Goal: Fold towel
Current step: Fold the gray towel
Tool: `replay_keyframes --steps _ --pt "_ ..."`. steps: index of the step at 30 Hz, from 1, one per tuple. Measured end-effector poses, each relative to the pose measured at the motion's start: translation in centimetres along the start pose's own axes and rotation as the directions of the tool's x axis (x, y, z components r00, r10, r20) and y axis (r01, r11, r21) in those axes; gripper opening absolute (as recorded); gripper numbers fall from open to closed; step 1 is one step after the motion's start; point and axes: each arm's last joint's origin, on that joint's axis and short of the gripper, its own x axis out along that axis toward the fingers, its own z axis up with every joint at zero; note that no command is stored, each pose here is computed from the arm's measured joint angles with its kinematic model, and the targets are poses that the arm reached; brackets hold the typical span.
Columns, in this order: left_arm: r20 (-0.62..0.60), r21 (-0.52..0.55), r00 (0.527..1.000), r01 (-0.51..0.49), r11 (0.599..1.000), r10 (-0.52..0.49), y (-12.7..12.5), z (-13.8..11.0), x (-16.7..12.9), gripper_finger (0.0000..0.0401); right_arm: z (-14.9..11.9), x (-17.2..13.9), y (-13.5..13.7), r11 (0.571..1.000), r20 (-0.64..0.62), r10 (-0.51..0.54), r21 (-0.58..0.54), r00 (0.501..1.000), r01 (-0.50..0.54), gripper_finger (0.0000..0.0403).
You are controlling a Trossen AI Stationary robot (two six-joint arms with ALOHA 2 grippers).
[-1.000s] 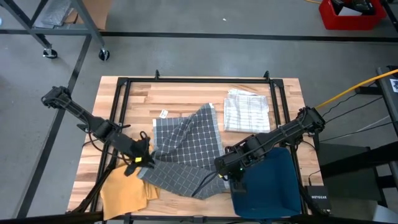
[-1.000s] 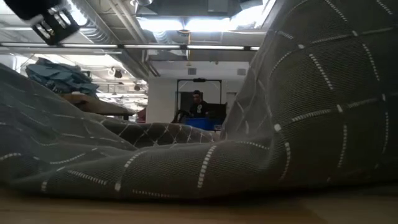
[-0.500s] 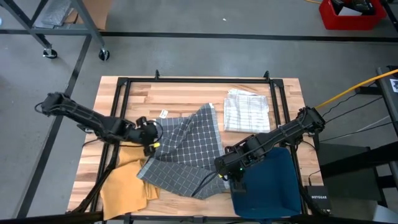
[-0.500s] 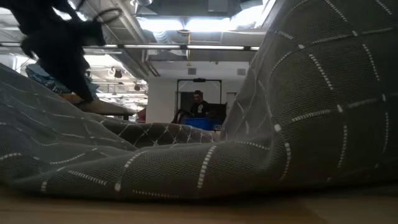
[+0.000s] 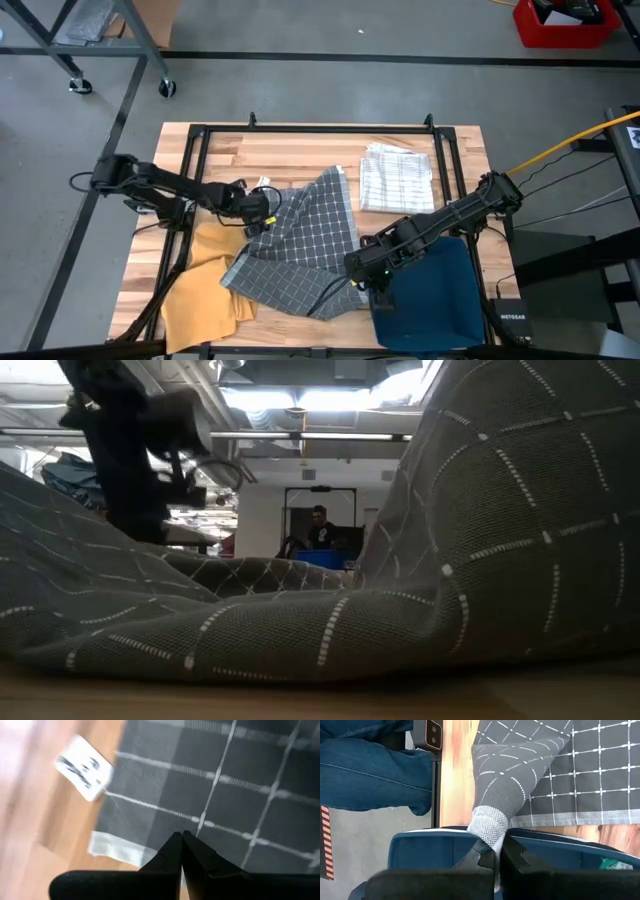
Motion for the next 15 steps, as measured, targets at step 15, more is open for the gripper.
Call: replay_keyframes --steps 15 --pt "0.036 -0.217 0.992 -0.114 0.97 0.125 4.5 2.5 4.3 0.0001 0.4 0.0 0.5 0.994 0.013 0.108 -0.017 0.994 -0.108 0.0005"
